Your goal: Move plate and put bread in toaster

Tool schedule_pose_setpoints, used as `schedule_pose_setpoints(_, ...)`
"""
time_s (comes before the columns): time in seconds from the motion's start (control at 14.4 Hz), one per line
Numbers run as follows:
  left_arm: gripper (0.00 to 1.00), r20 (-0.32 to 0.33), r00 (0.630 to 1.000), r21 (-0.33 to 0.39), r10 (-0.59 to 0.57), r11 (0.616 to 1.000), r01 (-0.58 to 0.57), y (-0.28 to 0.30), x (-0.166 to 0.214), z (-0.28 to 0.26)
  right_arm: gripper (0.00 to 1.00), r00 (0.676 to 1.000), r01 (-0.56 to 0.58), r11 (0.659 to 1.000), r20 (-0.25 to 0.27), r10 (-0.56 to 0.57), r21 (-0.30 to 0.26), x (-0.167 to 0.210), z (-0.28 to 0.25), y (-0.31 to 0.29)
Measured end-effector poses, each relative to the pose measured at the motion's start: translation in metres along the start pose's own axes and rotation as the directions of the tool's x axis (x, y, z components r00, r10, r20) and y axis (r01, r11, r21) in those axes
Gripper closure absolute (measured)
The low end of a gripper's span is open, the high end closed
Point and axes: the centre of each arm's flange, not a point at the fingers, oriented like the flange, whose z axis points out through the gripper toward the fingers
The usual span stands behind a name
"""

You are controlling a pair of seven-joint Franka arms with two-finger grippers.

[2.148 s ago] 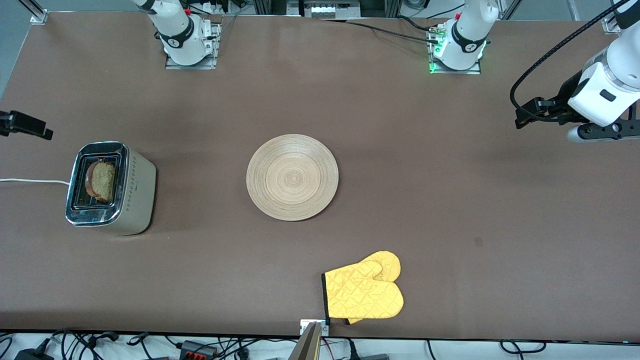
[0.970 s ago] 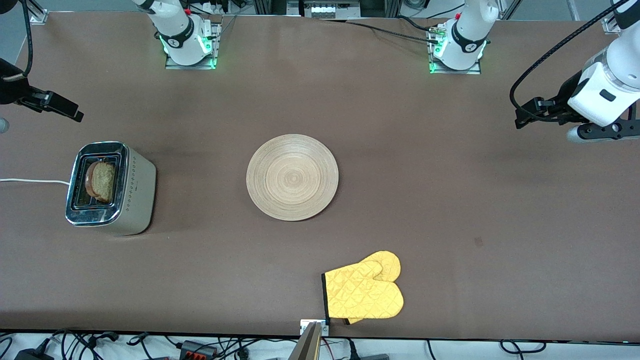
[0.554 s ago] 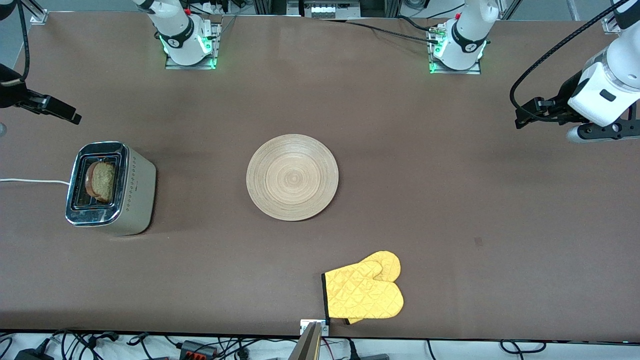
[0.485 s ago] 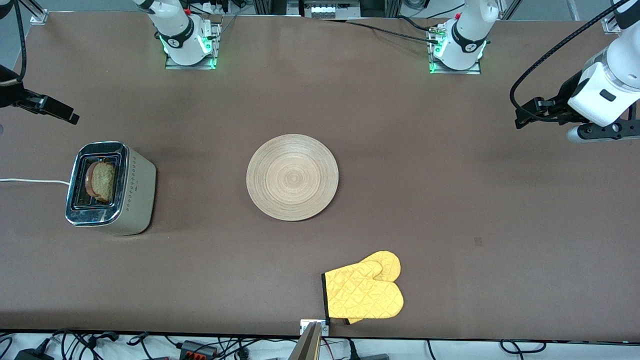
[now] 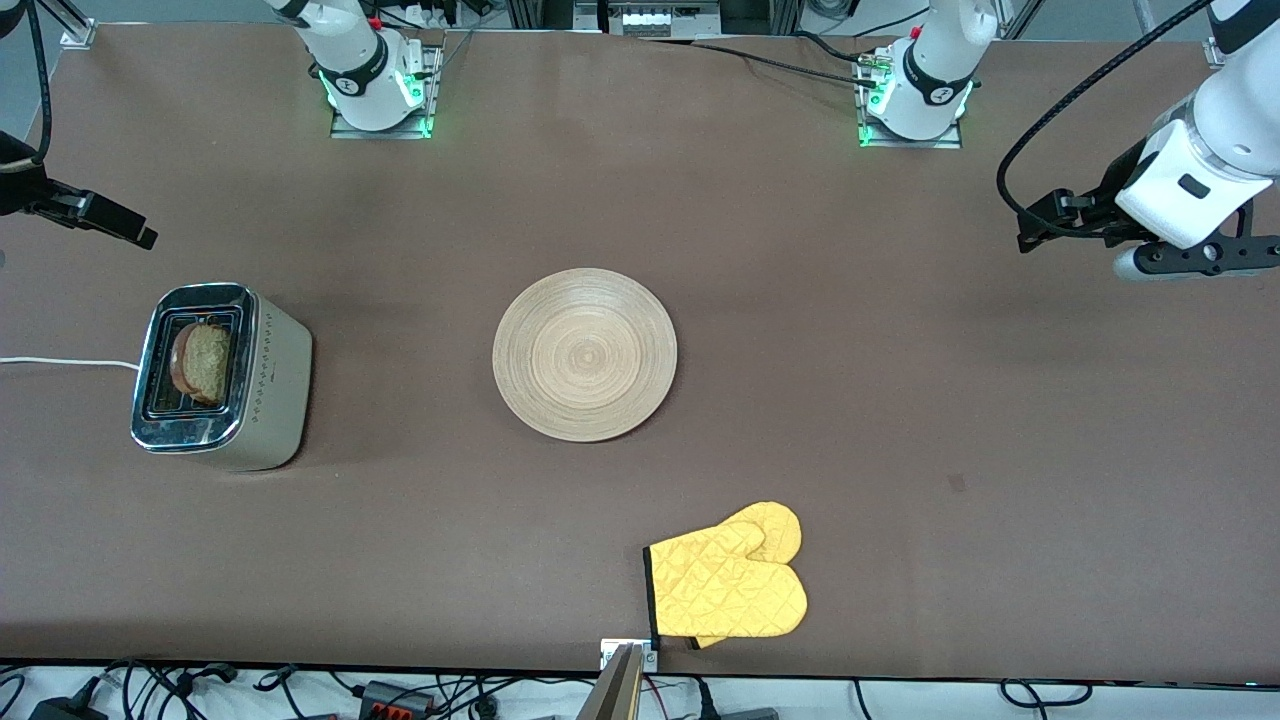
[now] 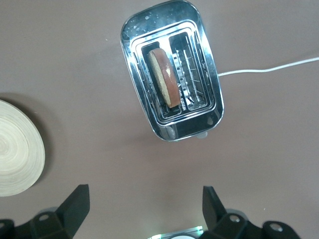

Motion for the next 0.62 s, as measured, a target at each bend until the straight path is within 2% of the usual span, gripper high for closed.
schedule_pose_setpoints(0.21, 0.00, 0.005, 1.000, 0.001, 0.000, 1.000, 0.000, 0.0001, -0.0007, 0.0002, 0.00, 0.997, 0.076, 0.997, -0.004, -0.076, 0.001, 0.0020, 0.0010, 0.0012)
schedule_pose_setpoints(0.62, 0.00, 0.015, 1.000, 0.003, 0.000, 1.000, 0.000, -0.0002, -0.0018, 0.0010, 0.00, 0.996, 0.091, 0.996, -0.008, -0.091, 0.000, 0.0041, 0.0005, 0.0019)
